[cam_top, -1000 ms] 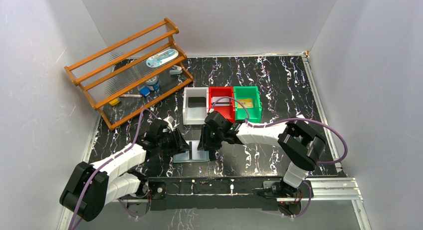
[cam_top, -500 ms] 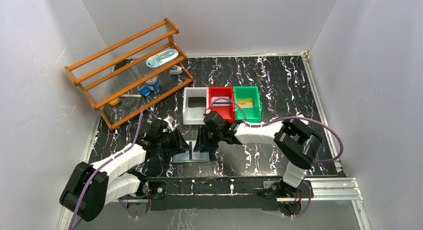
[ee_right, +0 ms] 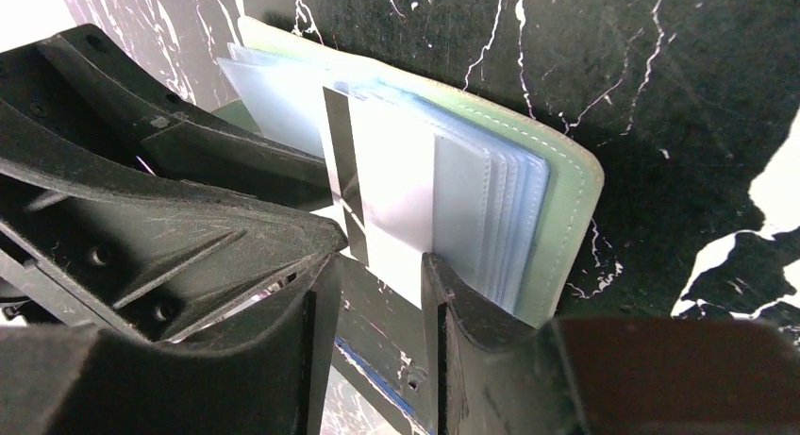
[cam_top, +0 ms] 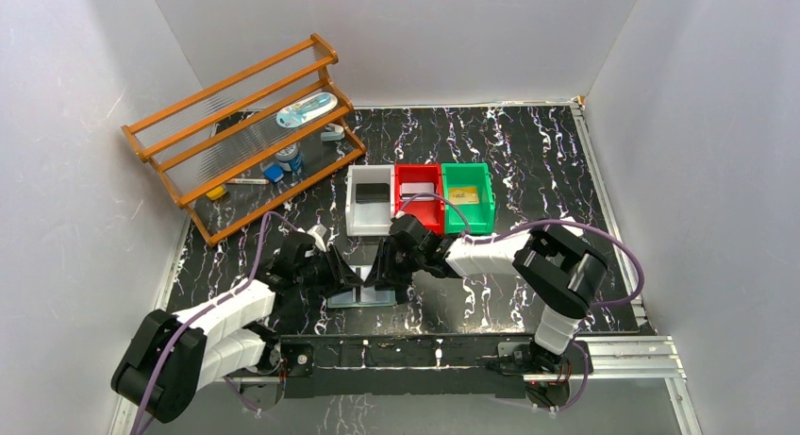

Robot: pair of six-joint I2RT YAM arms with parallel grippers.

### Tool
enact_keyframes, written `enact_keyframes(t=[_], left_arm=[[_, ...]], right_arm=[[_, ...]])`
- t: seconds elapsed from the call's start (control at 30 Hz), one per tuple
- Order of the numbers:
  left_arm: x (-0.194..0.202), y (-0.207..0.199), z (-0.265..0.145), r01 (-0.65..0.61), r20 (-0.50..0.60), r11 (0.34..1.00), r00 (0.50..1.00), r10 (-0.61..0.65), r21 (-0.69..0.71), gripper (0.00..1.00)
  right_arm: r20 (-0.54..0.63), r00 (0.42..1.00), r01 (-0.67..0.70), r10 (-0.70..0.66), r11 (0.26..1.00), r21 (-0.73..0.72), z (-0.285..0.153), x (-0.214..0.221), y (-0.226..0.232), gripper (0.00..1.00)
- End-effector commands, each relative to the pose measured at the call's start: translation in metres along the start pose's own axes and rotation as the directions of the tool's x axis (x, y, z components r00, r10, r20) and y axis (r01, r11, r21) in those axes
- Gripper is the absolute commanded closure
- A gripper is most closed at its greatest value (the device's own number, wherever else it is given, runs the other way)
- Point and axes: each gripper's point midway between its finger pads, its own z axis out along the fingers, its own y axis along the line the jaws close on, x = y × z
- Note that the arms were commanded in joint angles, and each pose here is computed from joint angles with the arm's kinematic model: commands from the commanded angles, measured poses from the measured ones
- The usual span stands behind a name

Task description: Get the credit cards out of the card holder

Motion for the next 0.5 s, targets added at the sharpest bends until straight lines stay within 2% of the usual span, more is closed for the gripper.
enact_keyframes(t=[0.0,0.2,0.47], left_arm=[[0.01,0.007,-0.001,0.027,-0.004,1.0,1.0,-0.027,0.004,0.65],[0.007,-0.006,-0.004,0.02,0.001,0.998,1.0,-0.021,0.061,0.78],[-0.001,-0.046,-0.015,-0.002,0.014,0.974,1.0,-0.001,0.225,0.9]], right_arm=[[-0.036,0.998,-0.051,0.059,0.98,0.192,0.007,0.024,-0.064,0.54],[-0.04,0.997,-0.05,0.059,0.98,0.192,0.008,0.024,-0.064,0.54],[-0.037,0.997,-0.055,0.062,0.986,0.157,0.007,0.021,-0.057,0.54]])
